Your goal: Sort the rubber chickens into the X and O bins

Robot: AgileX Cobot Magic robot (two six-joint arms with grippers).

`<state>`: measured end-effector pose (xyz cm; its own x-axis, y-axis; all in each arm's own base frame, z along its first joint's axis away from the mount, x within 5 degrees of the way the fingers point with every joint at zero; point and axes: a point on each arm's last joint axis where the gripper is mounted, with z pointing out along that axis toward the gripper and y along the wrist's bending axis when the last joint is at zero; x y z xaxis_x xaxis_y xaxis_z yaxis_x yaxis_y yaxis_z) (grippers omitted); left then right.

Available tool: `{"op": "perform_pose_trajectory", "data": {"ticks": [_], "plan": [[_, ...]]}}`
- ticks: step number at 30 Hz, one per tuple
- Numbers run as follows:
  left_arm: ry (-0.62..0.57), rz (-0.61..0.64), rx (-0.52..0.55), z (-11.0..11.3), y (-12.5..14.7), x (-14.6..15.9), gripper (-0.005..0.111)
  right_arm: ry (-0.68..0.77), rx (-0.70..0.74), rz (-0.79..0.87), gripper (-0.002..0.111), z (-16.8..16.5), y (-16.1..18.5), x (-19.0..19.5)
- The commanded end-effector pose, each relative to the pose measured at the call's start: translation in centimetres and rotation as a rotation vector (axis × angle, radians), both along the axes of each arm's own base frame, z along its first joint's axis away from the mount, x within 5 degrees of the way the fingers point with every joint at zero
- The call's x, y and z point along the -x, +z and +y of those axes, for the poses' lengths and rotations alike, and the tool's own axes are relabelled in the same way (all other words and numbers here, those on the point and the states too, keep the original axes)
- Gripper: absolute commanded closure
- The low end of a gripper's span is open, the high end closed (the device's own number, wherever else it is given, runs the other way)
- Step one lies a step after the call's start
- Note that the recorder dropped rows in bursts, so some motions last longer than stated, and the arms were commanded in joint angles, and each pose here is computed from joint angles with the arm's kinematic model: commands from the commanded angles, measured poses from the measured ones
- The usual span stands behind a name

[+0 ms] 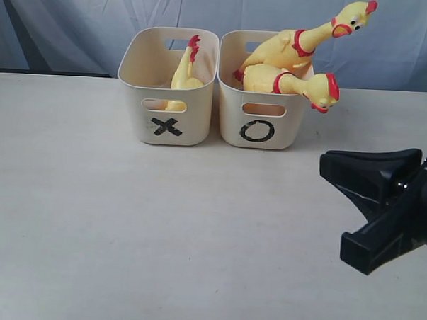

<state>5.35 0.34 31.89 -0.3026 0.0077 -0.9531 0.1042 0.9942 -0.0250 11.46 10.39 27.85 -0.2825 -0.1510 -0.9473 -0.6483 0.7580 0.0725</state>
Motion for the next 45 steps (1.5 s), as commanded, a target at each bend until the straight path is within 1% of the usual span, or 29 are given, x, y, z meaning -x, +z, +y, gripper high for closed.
{"op": "perform_pose_trajectory", "data": {"ticks": [1,3,6,10,13,16,18,28,36,45], "plan": [[0.07,-0.05,0.024,0.6,0.1,1.0,0.107,-0.003,-0.017,-0.012,0.107,-0.2,0.2,0.2],[0.123,-0.085,0.034,1.0,0.3,1.7,0.107,-0.009,-0.029,-0.025,0.107,-0.5,0.5,0.3],[0.218,-0.134,0.041,1.5,0.4,2.8,0.107,-0.061,-0.062,-0.065,0.107,-1.6,1.3,0.5],[0.31,-0.199,0.042,1.9,0.5,4.3,0.107,-0.185,-0.107,-0.133,0.107,-3.8,2.3,0.7],[0.345,-0.243,0.046,2.0,0.5,5.2,0.107,-0.286,-0.138,-0.194,0.107,-5.4,3.1,1.1],[0.36,-0.273,0.048,2.0,0.5,5.8,0.107,-0.363,-0.172,-0.267,0.107,-6.8,4.0,2.2],[0.36,-0.273,0.048,2.0,0.5,5.8,0.107,-0.381,-0.196,-0.312,0.107,-7.3,4.5,3.1],[0.361,-0.273,0.046,2.0,0.5,5.9,0.107,-0.38,-0.322,-0.522,0.107,-9.1,6.0,7.8],[0.361,-0.273,0.046,2.0,0.5,5.9,0.107,-0.491,-0.317,-0.589,0.107,-9.8,6.2,8.8],[0.388,-0.275,0.04,2.0,0.5,5.9,0.107,-0.591,-0.322,-0.689,0.107,-10.4,6.3,10.6]]}}
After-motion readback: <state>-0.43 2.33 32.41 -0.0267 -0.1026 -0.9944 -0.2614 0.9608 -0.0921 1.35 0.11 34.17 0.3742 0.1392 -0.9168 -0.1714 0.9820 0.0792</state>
